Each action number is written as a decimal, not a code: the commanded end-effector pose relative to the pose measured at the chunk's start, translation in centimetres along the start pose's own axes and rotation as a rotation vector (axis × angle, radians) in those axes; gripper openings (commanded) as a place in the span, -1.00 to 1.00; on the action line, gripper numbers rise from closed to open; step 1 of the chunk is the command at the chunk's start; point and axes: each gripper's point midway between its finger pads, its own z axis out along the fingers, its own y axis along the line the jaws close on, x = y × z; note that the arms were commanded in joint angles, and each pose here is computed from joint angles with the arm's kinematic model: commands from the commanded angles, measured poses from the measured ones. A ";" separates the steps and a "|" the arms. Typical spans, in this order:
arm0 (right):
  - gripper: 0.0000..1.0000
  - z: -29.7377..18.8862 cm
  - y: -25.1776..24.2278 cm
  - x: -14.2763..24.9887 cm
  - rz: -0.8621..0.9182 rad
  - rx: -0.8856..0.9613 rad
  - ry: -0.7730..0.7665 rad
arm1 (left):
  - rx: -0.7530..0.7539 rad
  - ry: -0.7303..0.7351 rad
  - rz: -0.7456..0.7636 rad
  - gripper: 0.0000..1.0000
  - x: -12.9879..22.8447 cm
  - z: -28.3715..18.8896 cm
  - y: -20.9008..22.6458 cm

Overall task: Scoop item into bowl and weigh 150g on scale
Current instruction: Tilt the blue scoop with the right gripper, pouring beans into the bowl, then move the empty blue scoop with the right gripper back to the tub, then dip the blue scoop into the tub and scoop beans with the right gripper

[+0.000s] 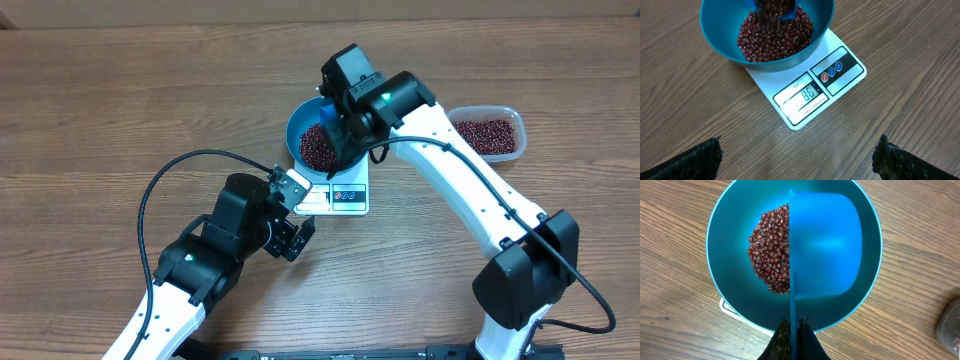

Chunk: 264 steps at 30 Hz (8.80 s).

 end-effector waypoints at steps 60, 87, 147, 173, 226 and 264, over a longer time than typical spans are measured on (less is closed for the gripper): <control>-0.92 -3.2 0.3 -1.8 -0.033 0.159 -0.123 | 0.003 0.014 -0.006 0.99 0.4 0.3 -0.2; -0.92 -7.7 1.5 -3.3 0.108 0.004 -0.208 | 0.003 0.014 -0.006 1.00 0.4 0.3 -0.2; -0.92 -2.3 -24.6 7.6 0.715 0.553 0.248 | 0.003 0.014 -0.006 0.99 0.4 0.3 -0.2; -0.92 3.3 -26.5 10.5 0.751 0.532 0.415 | 0.004 0.014 -0.006 0.99 0.4 0.3 -0.2; -0.92 1.8 -22.9 5.7 0.667 -0.044 0.217 | 0.003 0.014 -0.006 0.99 0.4 0.3 -0.2; -0.93 -1.5 -28.4 9.6 0.677 -0.331 0.104 | 0.003 0.014 -0.006 1.00 0.4 0.3 -0.2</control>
